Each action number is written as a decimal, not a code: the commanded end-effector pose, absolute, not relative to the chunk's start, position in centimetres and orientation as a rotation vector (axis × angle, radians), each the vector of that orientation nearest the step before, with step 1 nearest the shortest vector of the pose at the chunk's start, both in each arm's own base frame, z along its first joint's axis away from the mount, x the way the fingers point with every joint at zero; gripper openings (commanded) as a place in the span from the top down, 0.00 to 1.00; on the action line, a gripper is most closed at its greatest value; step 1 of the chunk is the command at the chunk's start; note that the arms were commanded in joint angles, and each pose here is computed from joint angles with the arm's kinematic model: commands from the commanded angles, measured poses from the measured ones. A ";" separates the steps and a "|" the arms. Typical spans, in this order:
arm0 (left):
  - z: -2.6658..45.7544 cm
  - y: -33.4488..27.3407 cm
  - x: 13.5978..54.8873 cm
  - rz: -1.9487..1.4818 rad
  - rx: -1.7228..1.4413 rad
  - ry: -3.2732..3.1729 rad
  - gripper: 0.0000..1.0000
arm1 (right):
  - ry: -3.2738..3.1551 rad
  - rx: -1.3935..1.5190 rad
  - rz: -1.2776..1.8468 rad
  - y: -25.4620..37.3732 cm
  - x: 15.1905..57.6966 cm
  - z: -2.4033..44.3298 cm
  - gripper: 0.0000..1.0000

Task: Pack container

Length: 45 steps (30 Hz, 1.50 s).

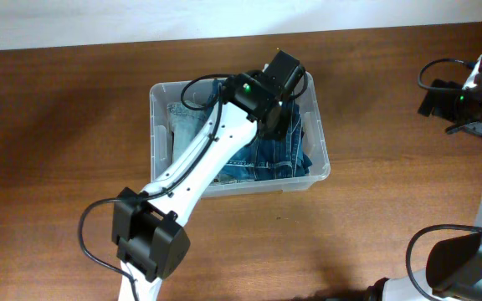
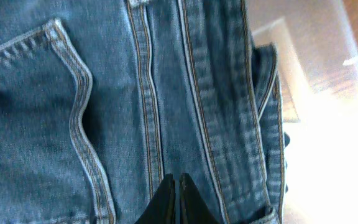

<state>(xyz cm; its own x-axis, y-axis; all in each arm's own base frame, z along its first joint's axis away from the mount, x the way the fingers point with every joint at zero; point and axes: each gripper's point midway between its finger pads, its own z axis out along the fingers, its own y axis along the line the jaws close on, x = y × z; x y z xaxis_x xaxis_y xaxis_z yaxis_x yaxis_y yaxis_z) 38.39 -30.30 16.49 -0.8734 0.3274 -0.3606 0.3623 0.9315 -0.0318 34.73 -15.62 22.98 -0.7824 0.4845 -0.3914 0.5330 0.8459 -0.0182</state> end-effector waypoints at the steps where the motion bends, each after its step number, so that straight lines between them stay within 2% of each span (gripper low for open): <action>1: 15.2 -30.2 38.0 -0.124 0.502 2.774 0.95 | 2.633 0.772 -0.186 -15.8 34.8 23.3 0.02; 9: 10.1 -29.1 36.6 -0.048 0.494 2.896 0.95 | 2.633 0.772 -0.186 -15.9 34.8 23.3 0.01; 14: 9.0 -28.7 36.0 -0.025 0.502 2.929 0.96 | 2.633 0.772 -0.186 -15.8 34.8 23.3 0.02; 17: 9.8 -28.8 36.4 -0.035 0.494 2.908 0.99 | 2.633 0.772 -0.186 -15.9 34.8 23.3 0.01; 21: 13.9 -28.9 37.1 -0.104 0.463 2.827 0.99 | 2.633 0.772 -0.186 -15.8 34.8 23.3 0.01; 26: 22.3 -26.8 36.6 -0.131 0.401 2.648 0.99 | 2.633 0.772 -0.186 -15.8 34.8 23.3 0.02; 34: 35.3 -17.8 31.5 -0.023 0.242 2.378 0.99 | 2.633 0.772 -0.186 -15.9 34.8 23.3 0.01; 40: 40.3 -11.3 25.7 -0.032 0.086 2.270 0.99 | 2.633 0.772 -0.186 -15.8 34.8 23.3 0.01; 45: 41.8 -6.7 21.9 -0.042 -0.038 2.170 0.99 | 2.633 0.772 -0.186 -15.9 34.8 23.3 0.02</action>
